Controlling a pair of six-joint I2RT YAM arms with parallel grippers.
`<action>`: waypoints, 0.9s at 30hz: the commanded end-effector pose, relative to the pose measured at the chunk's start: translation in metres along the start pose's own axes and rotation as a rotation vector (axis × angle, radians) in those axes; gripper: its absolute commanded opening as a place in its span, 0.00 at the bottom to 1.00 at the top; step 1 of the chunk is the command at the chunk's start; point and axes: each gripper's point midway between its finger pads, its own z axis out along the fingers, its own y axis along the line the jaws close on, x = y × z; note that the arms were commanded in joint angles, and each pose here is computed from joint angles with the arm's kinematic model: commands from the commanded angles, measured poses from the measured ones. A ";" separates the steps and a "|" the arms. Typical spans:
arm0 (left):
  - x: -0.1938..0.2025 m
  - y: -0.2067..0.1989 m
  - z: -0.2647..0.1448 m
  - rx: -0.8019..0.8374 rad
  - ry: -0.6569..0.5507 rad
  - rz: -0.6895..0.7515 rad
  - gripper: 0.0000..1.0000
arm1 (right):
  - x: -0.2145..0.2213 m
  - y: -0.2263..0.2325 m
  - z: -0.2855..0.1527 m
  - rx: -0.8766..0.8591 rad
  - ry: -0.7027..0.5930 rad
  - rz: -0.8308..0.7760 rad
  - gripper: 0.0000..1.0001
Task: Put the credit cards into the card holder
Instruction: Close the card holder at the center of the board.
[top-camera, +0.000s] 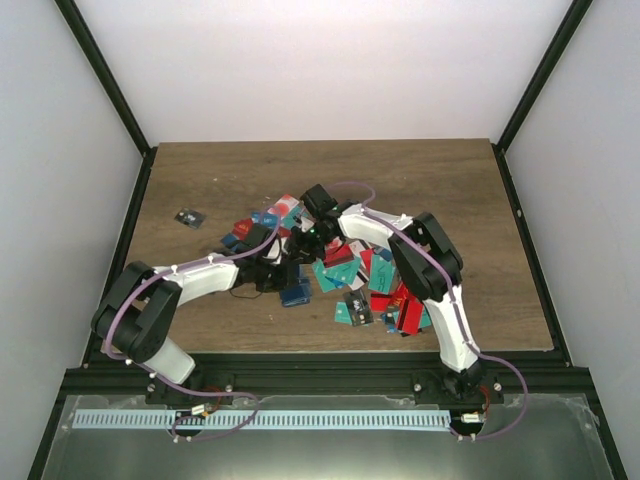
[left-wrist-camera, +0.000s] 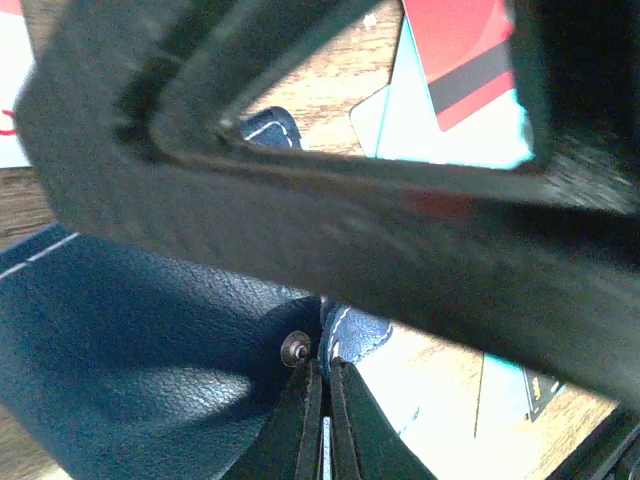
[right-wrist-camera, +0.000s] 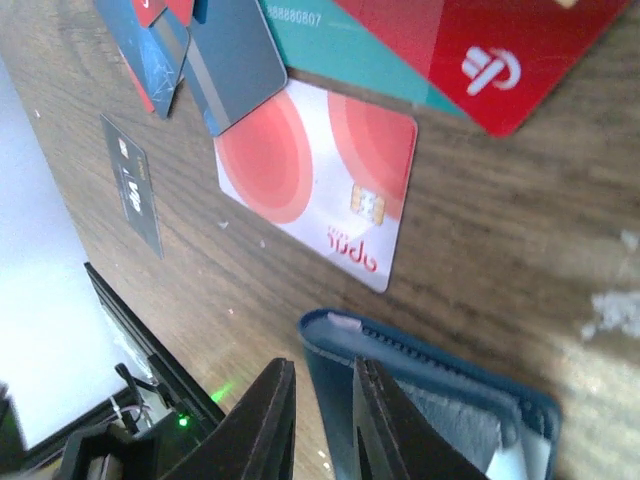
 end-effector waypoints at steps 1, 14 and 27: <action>0.001 -0.007 -0.002 0.015 0.007 0.026 0.04 | -0.003 -0.007 0.007 0.012 0.033 -0.045 0.19; 0.005 0.000 -0.014 -0.057 0.035 0.056 0.04 | 0.042 -0.038 0.001 0.020 0.063 0.009 0.18; -0.014 0.001 -0.013 -0.140 0.082 0.125 0.04 | 0.017 -0.017 -0.008 0.021 -0.002 -0.048 0.18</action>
